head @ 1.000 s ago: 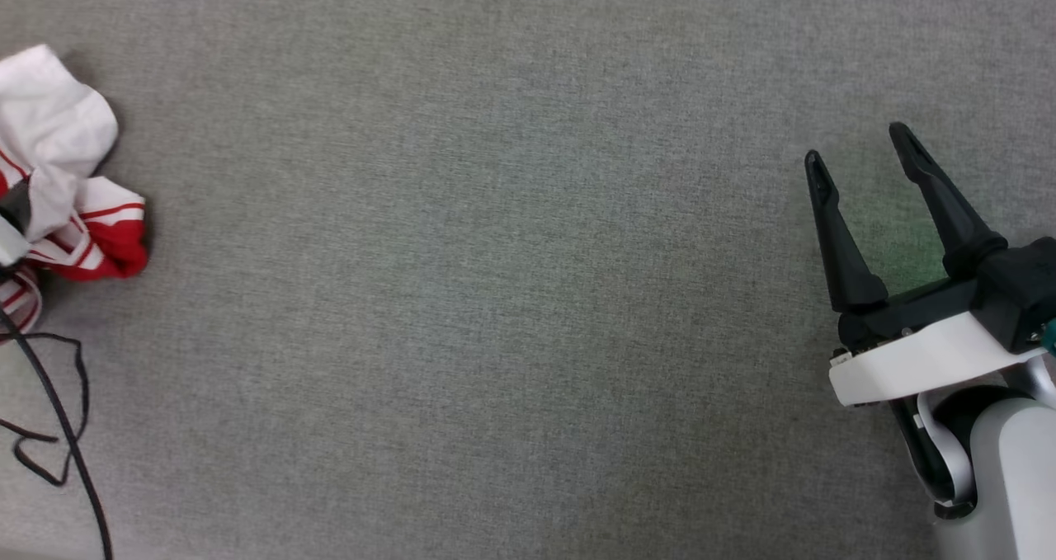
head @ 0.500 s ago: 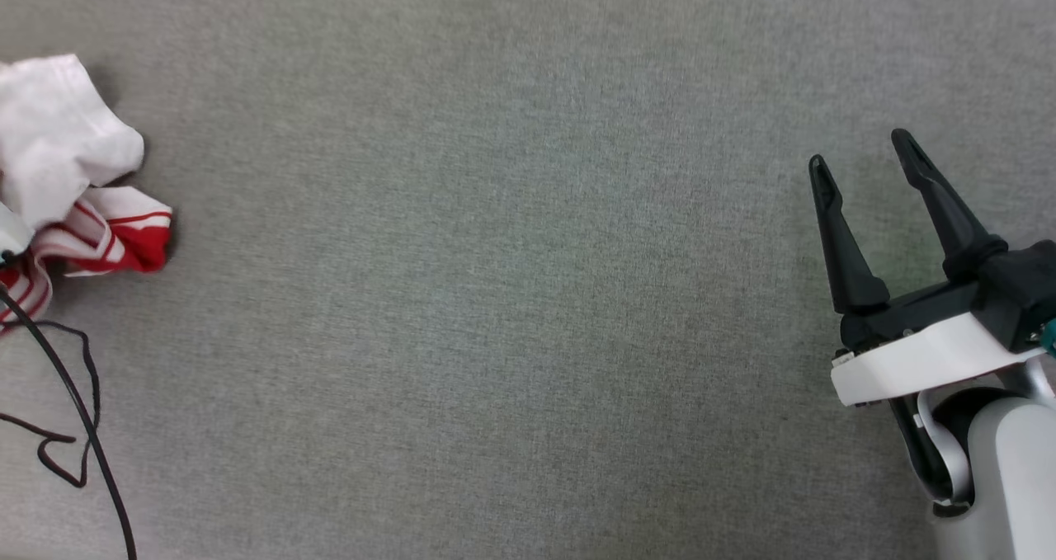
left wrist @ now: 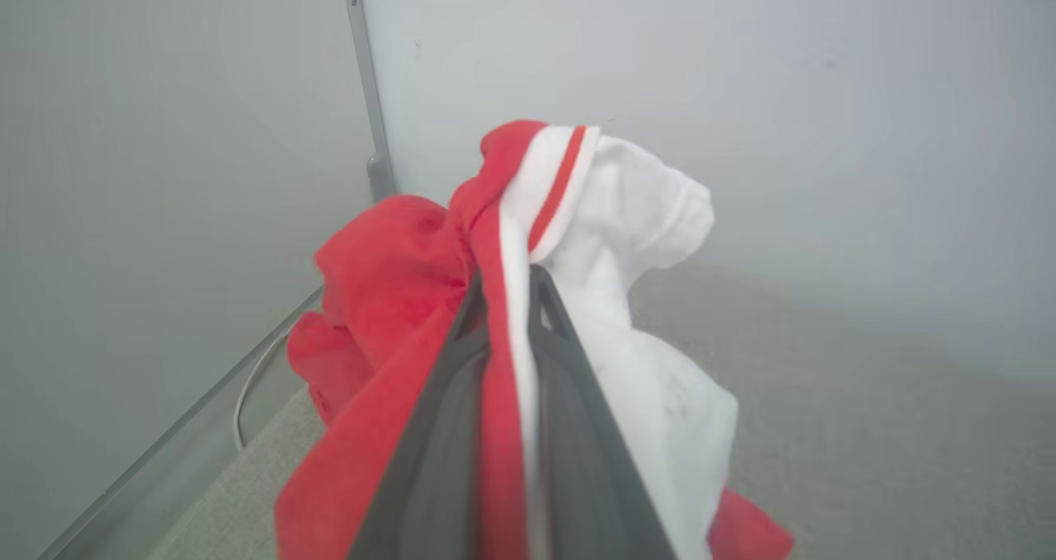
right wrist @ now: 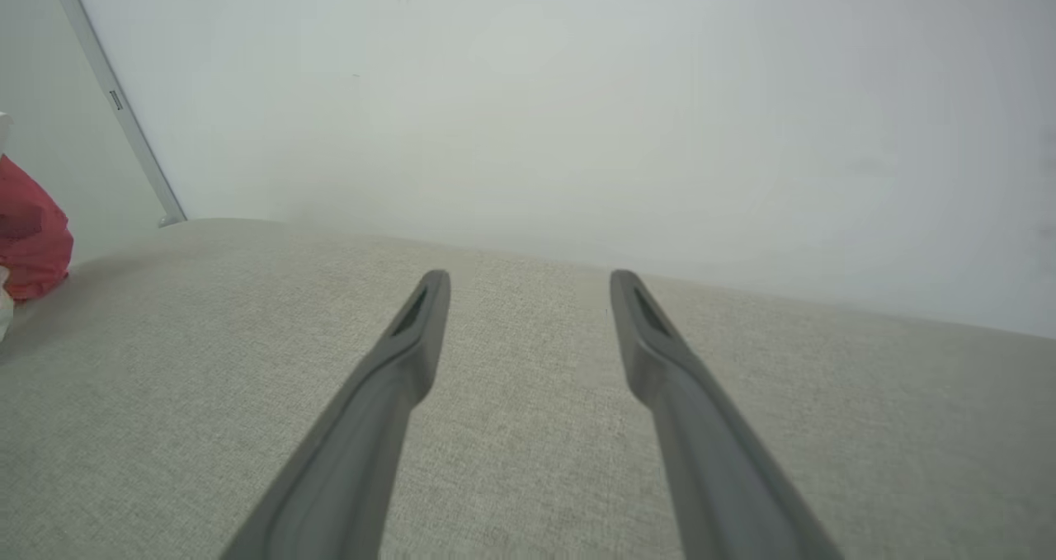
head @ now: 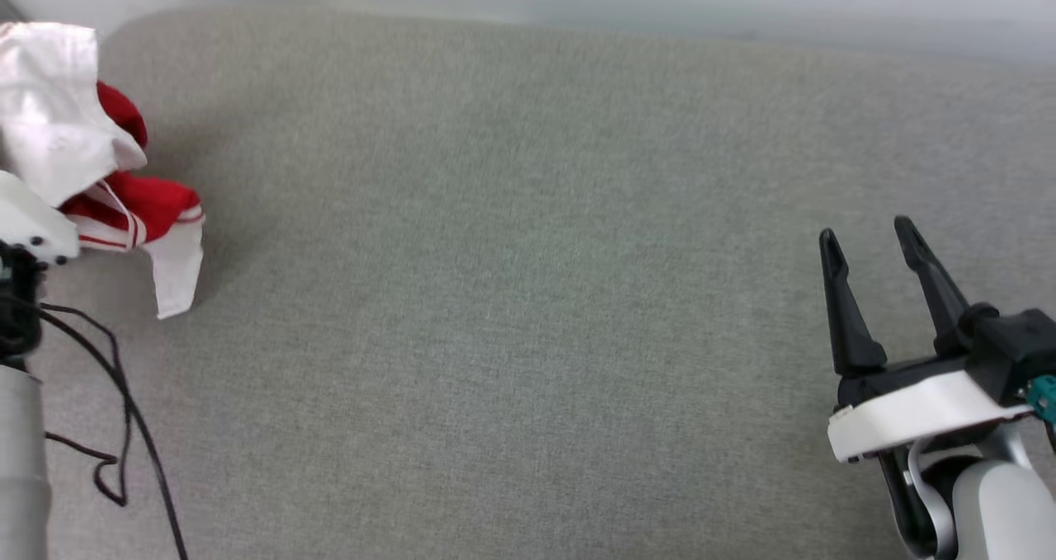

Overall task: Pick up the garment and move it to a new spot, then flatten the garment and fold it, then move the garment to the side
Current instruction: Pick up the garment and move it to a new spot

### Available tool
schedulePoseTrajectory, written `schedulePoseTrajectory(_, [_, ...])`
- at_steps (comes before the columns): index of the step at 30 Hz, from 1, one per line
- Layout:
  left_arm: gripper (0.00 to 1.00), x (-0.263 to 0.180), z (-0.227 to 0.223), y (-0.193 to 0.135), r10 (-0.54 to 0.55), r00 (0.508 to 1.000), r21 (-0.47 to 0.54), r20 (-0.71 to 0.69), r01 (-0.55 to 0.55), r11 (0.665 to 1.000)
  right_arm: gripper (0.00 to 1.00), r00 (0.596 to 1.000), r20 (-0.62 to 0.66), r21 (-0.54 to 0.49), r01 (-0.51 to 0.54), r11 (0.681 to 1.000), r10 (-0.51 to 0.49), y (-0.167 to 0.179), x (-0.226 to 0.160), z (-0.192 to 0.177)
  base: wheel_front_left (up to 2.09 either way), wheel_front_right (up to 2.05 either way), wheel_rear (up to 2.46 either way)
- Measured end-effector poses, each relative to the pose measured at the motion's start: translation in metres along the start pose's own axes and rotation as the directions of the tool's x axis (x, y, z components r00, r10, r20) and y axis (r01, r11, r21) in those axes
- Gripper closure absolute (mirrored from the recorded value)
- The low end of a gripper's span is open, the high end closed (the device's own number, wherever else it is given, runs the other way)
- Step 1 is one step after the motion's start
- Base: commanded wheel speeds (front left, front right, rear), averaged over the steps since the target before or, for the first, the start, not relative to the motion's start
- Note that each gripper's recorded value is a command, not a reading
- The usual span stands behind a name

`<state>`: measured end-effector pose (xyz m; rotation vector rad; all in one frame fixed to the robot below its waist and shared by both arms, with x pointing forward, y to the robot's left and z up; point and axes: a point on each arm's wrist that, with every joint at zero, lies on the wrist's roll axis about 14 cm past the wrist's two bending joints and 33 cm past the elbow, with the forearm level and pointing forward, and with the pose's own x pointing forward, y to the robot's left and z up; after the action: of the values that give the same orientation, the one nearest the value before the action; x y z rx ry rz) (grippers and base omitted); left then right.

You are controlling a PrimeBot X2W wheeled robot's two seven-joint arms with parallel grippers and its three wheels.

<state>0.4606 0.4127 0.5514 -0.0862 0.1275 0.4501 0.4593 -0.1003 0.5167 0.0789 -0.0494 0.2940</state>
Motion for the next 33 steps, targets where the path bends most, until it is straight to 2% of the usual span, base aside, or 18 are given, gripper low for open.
schedulePoseTrajectory(6, [1.0,-0.018,0.019,-0.053,-0.129,0.986,0.004,0.108,0.13,0.992,0.0,0.997,0.019,-0.013,0.07,0.997,-0.07,-0.017,-0.028,0.017,0.0,0.0,0.0])
schedulePoseTrajectory(10, [1.0,-0.029,0.017,-0.102,-0.255,0.96,0.012,0.118,0.256,0.967,0.0,0.991,0.024,-0.025,0.131,0.991,-0.13,-0.034,-0.048,0.024,0.0,0.0,0.0])
schedulePoseTrajectory(13, [1.0,-0.041,0.01,-0.143,-0.36,0.927,0.02,0.106,0.36,0.933,0.0,0.984,0.026,-0.012,0.176,0.984,-0.176,-0.046,-0.064,0.028,0.0,0.0,0.0])
schedulePoseTrajectory(16, [1.0,-0.06,-0.006,-0.193,-0.487,0.872,0.021,0.053,0.486,0.873,0.0,0.974,0.038,-0.012,0.223,0.975,-0.222,-0.059,-0.079,0.034,0.0,0.0,0.0])
schedulePoseTrajectory(19, [1.0,-0.079,-0.015,-0.237,-0.59,0.807,0.01,0.019,0.59,0.807,0.0,0.963,0.042,-0.007,0.267,0.964,-0.267,-0.07,-0.095,0.037,0.0,0.0,0.0])
schedulePoseTrajectory(22, [1.0,-0.104,-0.031,-0.282,-0.698,0.715,0.015,-0.042,0.699,0.715,0.0,0.949,0.049,-0.01,0.312,0.95,-0.311,-0.082,-0.109,0.042,0.0,0.0,0.0])
schedulePoseTrajectory(29, [1.0,-0.181,-0.085,-0.374,-0.881,0.427,-0.005,-0.206,0.899,0.437,0.0,0.919,0.038,-0.008,0.393,0.919,-0.393,-0.104,-0.132,0.038,0.0,0.0,0.0])
schedulePoseTrajectory(32, [1.0,-0.214,-0.115,-0.399,-0.91,0.306,-0.044,-0.279,0.943,0.331,0.0,0.913,0.019,-0.003,0.409,0.913,-0.408,-0.108,-0.134,0.031,0.0,0.0,0.0])
schedulePoseTrajectory(33, [1.0,-0.222,-0.124,-0.404,-0.913,0.275,-0.055,-0.301,0.951,0.304,0.0,0.912,0.014,-0.004,0.411,0.912,-0.41,-0.109,-0.133,0.028,0.0,0.0,0.0])
